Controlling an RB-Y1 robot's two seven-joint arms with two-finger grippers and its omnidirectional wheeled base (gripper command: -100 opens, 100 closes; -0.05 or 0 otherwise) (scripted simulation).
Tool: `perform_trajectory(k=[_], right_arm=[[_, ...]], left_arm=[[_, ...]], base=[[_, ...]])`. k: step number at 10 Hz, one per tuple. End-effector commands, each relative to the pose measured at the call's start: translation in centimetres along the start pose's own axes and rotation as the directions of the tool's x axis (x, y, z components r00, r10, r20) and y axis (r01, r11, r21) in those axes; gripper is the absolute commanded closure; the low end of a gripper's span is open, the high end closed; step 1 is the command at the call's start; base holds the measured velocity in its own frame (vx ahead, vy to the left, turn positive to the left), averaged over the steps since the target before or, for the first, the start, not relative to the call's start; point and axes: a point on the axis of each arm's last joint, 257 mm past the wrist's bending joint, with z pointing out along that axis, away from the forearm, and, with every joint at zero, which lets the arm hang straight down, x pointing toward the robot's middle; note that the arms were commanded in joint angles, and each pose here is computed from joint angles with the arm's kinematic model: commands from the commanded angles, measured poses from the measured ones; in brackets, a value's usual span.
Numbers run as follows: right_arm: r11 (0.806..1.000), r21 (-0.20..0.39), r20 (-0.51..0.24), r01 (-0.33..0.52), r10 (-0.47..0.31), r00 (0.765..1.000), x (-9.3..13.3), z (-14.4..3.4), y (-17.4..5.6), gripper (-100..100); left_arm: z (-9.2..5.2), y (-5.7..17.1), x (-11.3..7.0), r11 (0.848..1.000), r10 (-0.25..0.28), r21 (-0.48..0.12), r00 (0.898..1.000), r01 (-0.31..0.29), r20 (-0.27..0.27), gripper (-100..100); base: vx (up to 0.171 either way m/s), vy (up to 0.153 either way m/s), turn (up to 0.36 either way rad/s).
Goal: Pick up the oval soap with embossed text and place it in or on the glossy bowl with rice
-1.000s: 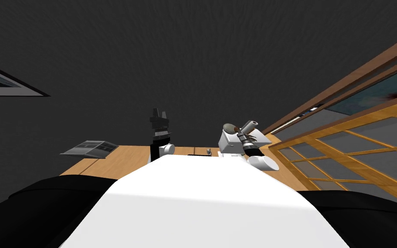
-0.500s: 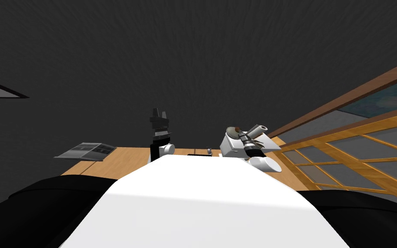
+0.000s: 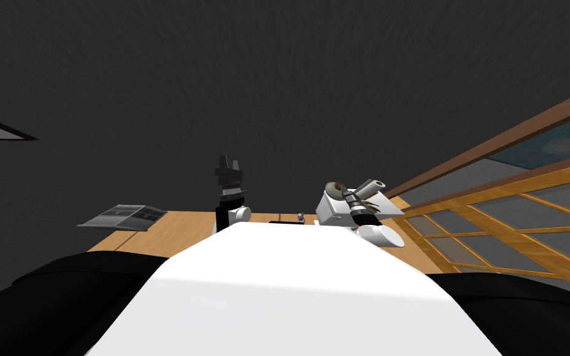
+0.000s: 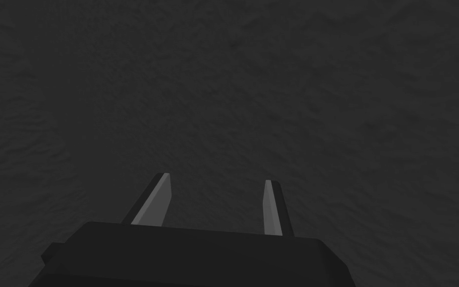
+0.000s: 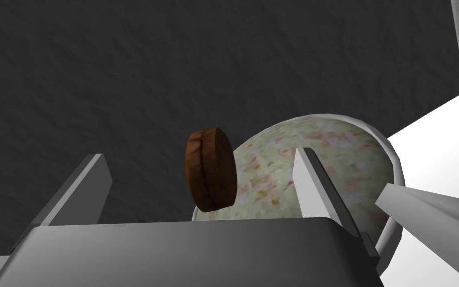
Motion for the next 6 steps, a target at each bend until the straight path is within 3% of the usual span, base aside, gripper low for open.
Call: perform_trajectory(k=[1,2,5,6], right_arm=[[1.0,0.0,0.0,0.0,0.0,1.0,0.0,0.0,0.0,0],[0.999,-0.037,-0.029,-0.04,0.039,0.999,0.0,1.0,1.3,-100],[1.0,-0.028,-0.034,0.009,-0.01,0.999,-0.1,3.4,1.1,-100],[0.997,-0.07,-0.053,-0.04,0.036,0.998,-0.5,3.9,2.5,-100]], left_arm=[[0.0,0.0,0.0,1.0,0.0,0.0,1.0,0.0,0.0,0],[0.0,0.0,0.0,1.0,0.0,0.0,1.0,0.0,0.0,0],[0.0,0.0,0.0,1.0,0.0,0.0,1.0,0.0,0.0,0],[0.0,0.0,0.0,1.0,0.0,0.0,1.0,0.0,0.0,0]], base=[[0.0,0.0,0.0],[-0.121,-0.056,-0.063],[-0.079,-0.041,-0.014],[-0.105,-0.079,-0.085]])
